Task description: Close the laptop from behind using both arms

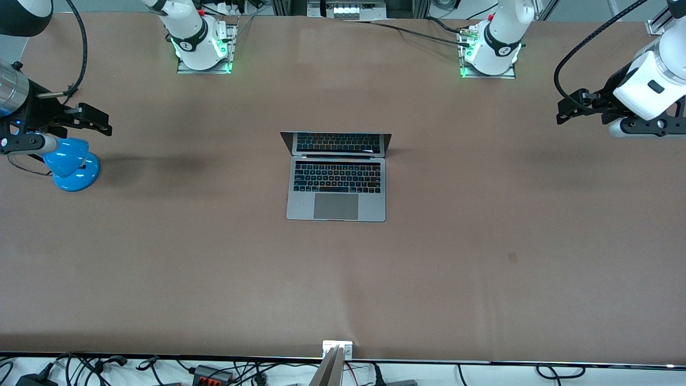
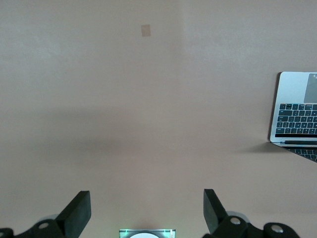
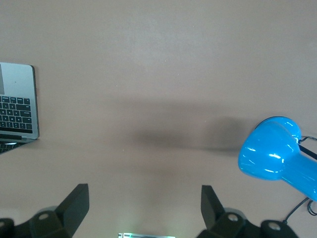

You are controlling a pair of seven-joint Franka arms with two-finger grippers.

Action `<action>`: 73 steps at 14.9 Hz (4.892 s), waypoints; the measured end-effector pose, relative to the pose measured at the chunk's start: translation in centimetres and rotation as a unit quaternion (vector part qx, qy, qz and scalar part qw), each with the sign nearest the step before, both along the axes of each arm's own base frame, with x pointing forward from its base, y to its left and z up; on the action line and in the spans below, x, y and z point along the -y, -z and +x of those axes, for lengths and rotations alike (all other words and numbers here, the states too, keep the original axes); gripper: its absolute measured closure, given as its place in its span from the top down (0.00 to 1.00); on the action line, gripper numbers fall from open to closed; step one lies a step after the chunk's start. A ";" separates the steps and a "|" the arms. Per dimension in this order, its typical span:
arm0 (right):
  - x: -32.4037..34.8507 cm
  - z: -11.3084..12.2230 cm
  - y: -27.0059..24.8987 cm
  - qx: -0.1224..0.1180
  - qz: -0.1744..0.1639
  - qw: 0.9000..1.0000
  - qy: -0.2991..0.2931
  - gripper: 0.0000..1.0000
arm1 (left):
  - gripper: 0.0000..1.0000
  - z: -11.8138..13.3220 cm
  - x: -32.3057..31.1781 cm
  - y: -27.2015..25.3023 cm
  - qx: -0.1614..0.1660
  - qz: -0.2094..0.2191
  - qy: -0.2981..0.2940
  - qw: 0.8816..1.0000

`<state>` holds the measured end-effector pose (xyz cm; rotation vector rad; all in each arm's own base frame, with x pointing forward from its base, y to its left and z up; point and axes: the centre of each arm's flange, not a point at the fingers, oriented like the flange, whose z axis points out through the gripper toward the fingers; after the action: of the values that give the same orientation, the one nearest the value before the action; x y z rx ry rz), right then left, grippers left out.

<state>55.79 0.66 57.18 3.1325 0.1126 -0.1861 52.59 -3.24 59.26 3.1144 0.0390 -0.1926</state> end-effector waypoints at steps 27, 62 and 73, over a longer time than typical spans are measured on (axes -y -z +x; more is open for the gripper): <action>-3.2 -1.7 4.4 -0.137 0.000 0.990 -0.026 0.08 | 0.01 -0.5 18.3 14.3 -0.230 -0.135 0.050 0.963; -36.4 -16.6 24.9 0.075 0.102 0.992 0.016 0.01 | 0.01 -7.3 32.5 25.6 -0.125 -0.163 -0.008 0.979; -35.1 -9.3 24.9 0.120 0.119 0.985 0.017 0.01 | 0.01 -4.2 32.7 27.7 -0.110 -0.166 -0.012 0.980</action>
<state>46.49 35.73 32.30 3.3632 0.0859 0.2238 48.42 -35.95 31.61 2.7470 0.0418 -0.4868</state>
